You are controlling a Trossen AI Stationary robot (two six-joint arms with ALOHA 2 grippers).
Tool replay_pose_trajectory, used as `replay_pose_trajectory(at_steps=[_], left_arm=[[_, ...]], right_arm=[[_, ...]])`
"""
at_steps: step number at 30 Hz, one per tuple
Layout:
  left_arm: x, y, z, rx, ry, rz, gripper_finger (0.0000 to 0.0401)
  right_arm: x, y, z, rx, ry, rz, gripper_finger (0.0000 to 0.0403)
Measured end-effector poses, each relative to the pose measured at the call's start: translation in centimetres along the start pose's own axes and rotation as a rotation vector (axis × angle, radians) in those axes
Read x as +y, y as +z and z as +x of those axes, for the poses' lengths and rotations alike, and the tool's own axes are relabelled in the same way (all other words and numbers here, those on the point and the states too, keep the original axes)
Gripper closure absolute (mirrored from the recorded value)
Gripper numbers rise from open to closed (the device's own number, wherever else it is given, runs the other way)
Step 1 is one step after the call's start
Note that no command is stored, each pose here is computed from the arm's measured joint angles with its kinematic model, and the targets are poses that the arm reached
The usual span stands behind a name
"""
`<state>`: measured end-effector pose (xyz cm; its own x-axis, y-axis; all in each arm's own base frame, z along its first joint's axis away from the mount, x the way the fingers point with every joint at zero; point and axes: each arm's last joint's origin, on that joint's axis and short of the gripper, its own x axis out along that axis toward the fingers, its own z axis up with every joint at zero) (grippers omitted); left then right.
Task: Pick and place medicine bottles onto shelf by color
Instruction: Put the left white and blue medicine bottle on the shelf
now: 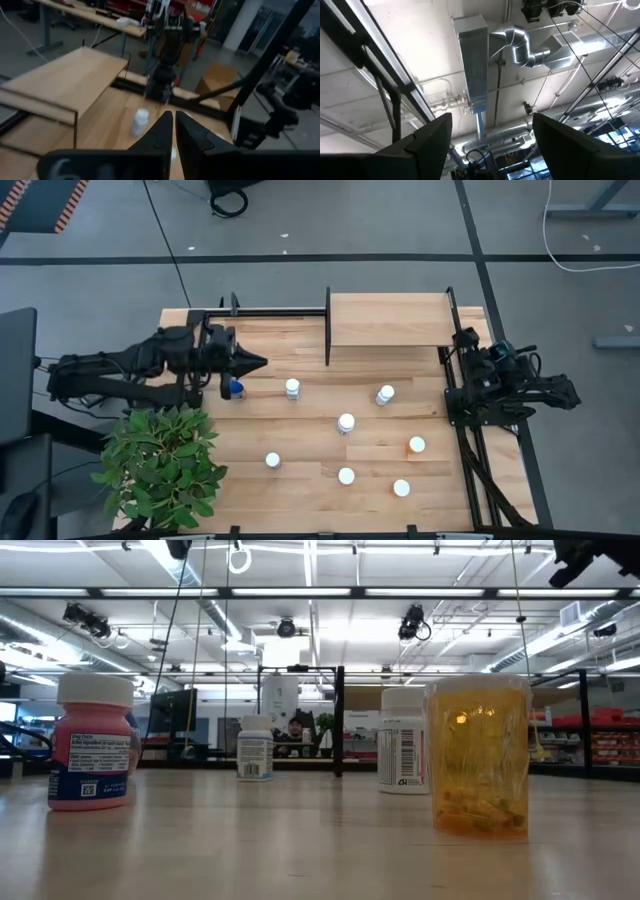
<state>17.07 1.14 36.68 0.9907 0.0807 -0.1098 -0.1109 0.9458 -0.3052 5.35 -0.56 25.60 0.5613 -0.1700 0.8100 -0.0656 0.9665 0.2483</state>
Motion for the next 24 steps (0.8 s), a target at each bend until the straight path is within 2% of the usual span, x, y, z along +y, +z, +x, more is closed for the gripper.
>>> replay_pose_trajectory(at_steps=[5,9,12,14,16,19,24], left_arm=[[-0.9,2.9,0.1,-0.079,-0.026,-0.017,0.0367],[-1.5,4.5,-0.2,-0.121,-0.039,-0.018,0.0369],[-1.7,5.3,-0.3,-0.155,-0.053,-0.045,0.0374],[-1.9,5.8,-0.2,-0.193,-0.07,-0.079,0.0377],[-1.9,5.9,-0.2,-0.211,-0.081,-0.119,0.0377],[-2.0,6.1,-0.1,-0.229,-0.089,-0.129,0.0373],[-1.9,5.9,0.3,-0.217,-0.083,-0.112,0.037]], right_arm=[[0.9,3.2,1.6,-0.105,0.021,0.047,0.0118],[2.0,7.1,2.9,-0.22,0.049,0.035,0.0118],[2.6,9.1,4.0,-0.21,0.017,-0.092,0.0118],[2.7,9.9,4.8,-0.103,-0.066,-0.148,0.0118],[2.6,9.7,5.9,0.109,-0.163,-0.181,0.0118],[2.5,8.0,7.7,0.439,-0.243,-0.201,0.0118],[2.4,4.5,11.5,0.824,-0.365,-0.174,0.0118]])
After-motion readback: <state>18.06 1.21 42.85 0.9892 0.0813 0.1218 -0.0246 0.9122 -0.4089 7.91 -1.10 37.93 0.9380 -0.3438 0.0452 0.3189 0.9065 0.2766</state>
